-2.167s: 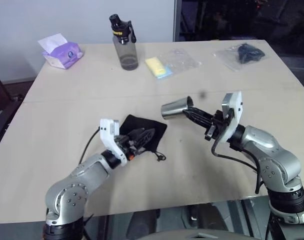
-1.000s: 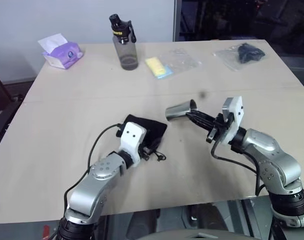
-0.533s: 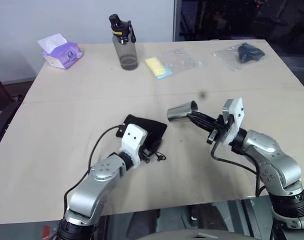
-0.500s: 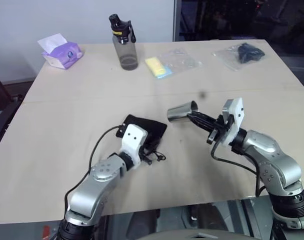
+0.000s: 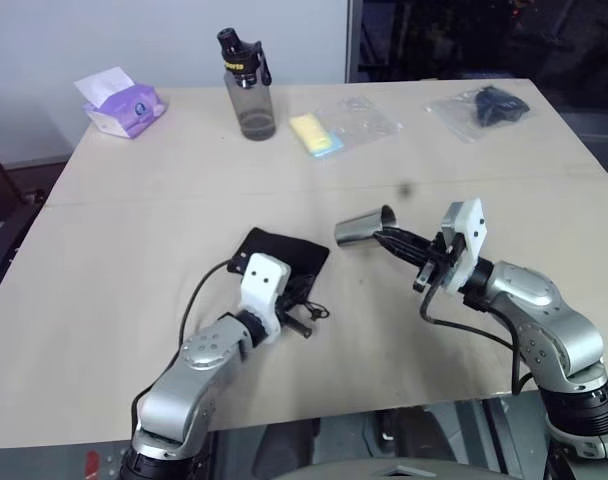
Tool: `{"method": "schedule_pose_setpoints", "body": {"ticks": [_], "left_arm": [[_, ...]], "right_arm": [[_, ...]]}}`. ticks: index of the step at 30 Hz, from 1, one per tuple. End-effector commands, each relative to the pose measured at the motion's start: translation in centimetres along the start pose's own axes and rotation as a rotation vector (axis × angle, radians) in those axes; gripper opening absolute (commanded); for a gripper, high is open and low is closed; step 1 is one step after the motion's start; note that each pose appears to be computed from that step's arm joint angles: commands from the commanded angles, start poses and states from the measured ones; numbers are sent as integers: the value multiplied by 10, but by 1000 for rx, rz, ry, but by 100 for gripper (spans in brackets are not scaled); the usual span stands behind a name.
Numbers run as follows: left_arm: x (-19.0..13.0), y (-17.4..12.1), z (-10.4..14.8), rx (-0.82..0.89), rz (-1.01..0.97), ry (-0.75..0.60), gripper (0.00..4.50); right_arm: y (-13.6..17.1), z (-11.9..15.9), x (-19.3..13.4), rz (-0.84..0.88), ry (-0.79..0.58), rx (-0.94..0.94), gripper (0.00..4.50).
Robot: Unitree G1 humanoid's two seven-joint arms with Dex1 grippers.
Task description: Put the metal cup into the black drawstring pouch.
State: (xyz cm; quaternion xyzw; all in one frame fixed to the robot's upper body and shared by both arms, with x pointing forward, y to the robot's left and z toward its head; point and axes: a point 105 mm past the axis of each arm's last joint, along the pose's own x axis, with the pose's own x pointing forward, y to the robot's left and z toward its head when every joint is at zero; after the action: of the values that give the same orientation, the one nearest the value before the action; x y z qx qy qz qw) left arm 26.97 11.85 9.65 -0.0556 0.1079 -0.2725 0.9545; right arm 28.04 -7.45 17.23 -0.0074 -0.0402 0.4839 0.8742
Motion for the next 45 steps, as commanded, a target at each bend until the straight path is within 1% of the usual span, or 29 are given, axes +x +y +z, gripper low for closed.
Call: {"method": "schedule_pose_setpoints", "body": {"ticks": [1, 4, 7, 10, 12, 14, 16, 18, 19, 22, 23, 24, 25, 27, 29, 31, 34, 37, 39, 42, 45], "left_arm": [[-9, -4, 17, -150, -38, -94, 8], [-13, -2, 25, -287, -55, -148, 8], [-15, -1, 31, -380, -69, -178, 8], [-17, 1, 28, -403, -68, -155, 8], [-18, 2, 21, -292, -52, -97, 8], [-18, 4, 14, -97, -28, -23, 8], [-19, 6, 10, 54, -17, 15, 8], [-20, 4, 8, 212, -45, 39, 59], [-20, 2, 8, 279, -56, 43, 71], [-14, 0, 22, 340, -27, -45, 179], [-14, -2, 24, 360, -35, -61, 223], [-15, 1, 16, 430, -33, -18, 269], [-16, 3, 10, 483, -33, 14, 269], [-22, 28, -4, 579, 54, 105, 269], [-26, 43, -10, 640, 98, 147, 269], [-28, 65, -11, 755, 157, 186, 269], [-27, 99, 4, 825, 277, 175, 269], [-25, 119, 21, 830, 372, 126, 269], [-25, 129, 29, 799, 427, 101, 269], [-29, 146, 40, 802, 485, 80, 269], [-32, 149, 45, 796, 478, 56, 269]], "right_arm": [[6, 13, 2, 28, -54, -34, 0], [9, 17, 5, 43, -63, -42, 0], [13, 22, 7, 59, -88, -22, 0], [18, 25, 10, 70, -108, 6, 0], [19, 22, 9, 69, -97, 5, 0], [19, 21, 9, 64, -91, 5, 0], [18, 21, 9, 58, -91, 7, 0], [17, 20, 8, 51, -90, 8, 0], [16, 19, 8, 48, -88, 10, 0], [17, 15, 7, 45, -77, 14, 0], [17, 14, 7, 44, -76, 15, 0], [17, 13, 7, 42, -74, 18, 0], [16, 13, 6, 40, -73, 19, 0], [16, 12, 6, 38, -72, 21, 0], [16, 12, 6, 37, -72, 22, 0], [16, 12, 6, 38, -72, 23, 0], [16, 12, 8, 41, -73, 21, 0], [15, 13, 8, 42, -74, 20, 0], [14, 13, 8, 43, -74, 17, 0], [14, 14, 9, 45, -75, 13, 0], [13, 14, 10, 42, -76, 12, 0]]}}
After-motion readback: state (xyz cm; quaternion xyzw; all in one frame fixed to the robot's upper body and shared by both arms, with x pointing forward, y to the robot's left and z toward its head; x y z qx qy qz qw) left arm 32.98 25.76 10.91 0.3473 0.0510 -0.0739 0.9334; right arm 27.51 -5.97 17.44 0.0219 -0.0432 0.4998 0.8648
